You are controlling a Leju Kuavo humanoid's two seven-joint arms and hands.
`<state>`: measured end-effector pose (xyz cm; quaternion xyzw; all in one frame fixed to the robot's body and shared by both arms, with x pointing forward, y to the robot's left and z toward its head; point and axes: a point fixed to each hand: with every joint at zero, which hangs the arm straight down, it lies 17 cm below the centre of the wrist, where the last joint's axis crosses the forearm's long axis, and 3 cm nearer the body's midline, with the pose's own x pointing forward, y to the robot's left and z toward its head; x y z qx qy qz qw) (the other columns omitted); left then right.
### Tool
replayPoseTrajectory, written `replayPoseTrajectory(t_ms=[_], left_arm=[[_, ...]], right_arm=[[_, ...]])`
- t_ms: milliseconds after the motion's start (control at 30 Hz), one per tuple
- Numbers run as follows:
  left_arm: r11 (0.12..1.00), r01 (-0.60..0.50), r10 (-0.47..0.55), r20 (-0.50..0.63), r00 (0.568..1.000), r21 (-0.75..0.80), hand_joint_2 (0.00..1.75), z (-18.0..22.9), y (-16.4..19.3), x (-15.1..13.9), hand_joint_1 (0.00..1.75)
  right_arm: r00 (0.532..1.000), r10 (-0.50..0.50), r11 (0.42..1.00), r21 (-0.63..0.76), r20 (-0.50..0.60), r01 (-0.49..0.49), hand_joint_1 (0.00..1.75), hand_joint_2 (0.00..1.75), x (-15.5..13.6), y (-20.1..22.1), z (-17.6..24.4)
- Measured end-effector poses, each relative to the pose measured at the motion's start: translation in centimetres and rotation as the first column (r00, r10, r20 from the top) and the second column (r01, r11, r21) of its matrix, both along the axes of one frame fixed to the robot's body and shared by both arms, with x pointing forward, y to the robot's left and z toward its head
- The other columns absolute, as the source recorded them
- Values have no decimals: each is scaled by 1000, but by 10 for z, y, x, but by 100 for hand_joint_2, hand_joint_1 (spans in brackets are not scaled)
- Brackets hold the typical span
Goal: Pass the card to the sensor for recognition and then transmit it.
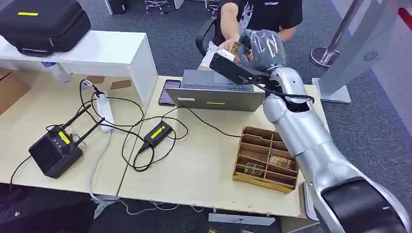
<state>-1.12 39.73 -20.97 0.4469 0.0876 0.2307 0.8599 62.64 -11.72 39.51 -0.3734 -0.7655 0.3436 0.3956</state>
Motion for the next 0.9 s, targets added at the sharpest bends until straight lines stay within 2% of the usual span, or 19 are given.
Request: replayPoseTrajectory(t_ms=[167, 567, 667, 800, 900], left_arm=[[1000, -6, 6, 2, 1000, -1, 0, 0, 0, -1, 0], [1000, -7, 7, 2, 1000, -1, 0, 0, -1, -1, 0], [1000, -10, 10, 2, 1000, -1, 0, 0, -1, -1, 0], [1000, -21, 21, 0, 1000, -4, 0, -1, -2, -3, 0], [1000, -24, 24, -1, 1000, -5, 0, -1, -1, -3, 0]], right_arm=[[988, 110, 992, 75, -107, -103, 0, 175, -1, 20, -23], [983, 111, 992, 75, -144, -101, 0, 175, 2, 19, -37], [980, 123, 988, 112, -157, -106, 0, 175, 3, 17, -39], [958, 202, 951, 274, -203, -143, 0, 175, 5, 5, -49], [934, 270, 866, 483, -235, -130, 0, 175, 9, -26, -62]])
